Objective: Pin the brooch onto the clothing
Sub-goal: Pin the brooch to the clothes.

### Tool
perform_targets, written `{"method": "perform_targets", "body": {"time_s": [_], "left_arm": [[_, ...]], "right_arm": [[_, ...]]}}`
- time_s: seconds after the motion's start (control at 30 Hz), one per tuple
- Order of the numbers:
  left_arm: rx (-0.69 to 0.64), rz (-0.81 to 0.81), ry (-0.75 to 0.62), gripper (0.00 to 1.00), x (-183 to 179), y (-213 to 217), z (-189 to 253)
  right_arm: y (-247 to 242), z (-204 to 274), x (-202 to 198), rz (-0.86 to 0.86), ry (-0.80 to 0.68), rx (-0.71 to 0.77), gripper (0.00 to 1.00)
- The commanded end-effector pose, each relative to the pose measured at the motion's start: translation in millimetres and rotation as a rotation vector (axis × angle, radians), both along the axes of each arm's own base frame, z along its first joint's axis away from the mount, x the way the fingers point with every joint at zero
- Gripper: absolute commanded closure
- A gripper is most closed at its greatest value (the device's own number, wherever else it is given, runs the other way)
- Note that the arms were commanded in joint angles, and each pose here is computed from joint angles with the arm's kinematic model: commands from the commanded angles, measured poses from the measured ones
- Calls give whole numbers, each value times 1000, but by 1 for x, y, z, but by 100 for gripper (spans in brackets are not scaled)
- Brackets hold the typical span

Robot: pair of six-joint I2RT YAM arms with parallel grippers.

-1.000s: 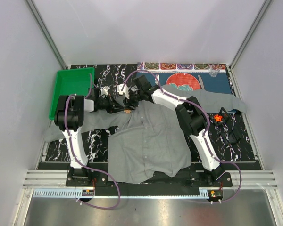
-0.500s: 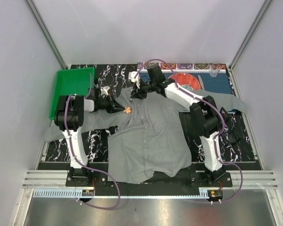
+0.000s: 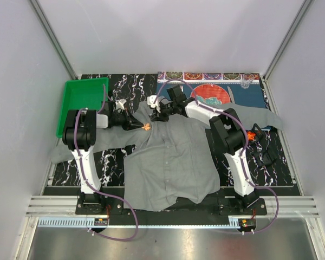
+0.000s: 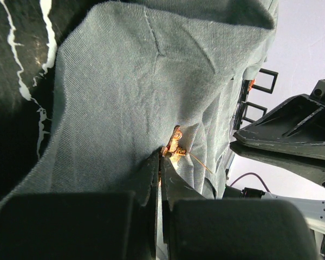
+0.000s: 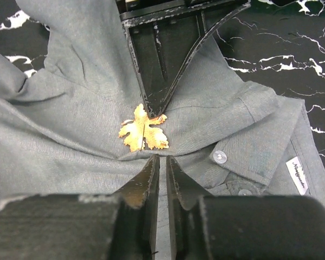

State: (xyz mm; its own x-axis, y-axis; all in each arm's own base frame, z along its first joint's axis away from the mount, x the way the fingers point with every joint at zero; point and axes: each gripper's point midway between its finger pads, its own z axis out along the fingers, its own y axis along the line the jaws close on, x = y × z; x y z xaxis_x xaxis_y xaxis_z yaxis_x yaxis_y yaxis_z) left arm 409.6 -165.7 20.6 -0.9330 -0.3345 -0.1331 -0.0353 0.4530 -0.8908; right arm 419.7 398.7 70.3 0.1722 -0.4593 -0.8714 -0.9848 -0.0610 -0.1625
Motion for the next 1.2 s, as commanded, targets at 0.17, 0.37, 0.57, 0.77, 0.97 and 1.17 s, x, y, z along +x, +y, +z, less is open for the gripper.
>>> {"method": "perform_targets", "body": {"time_s": [0.17, 0.37, 0.57, 0.77, 0.97, 1.17], "left_arm": [[35, 6, -46, 100, 8, 1, 7], [34, 5, -46, 100, 8, 1, 7], [51, -18, -45, 100, 3, -5, 6], [71, -43, -40, 100, -8, -8, 4], [95, -60, -26, 100, -24, -5, 4], [109, -52, -11, 100, -34, 1, 3]], "right_arm": [[14, 11, -4, 97, -64, 28, 78], [13, -1, -4, 92, 27, -57, 80], [8, -4, -15, 109, 49, -92, 78], [-4, -1, -31, 118, 56, -121, 75], [-11, -11, -41, 114, 86, -160, 75], [-6, 3, -41, 106, 82, -118, 73]]}}
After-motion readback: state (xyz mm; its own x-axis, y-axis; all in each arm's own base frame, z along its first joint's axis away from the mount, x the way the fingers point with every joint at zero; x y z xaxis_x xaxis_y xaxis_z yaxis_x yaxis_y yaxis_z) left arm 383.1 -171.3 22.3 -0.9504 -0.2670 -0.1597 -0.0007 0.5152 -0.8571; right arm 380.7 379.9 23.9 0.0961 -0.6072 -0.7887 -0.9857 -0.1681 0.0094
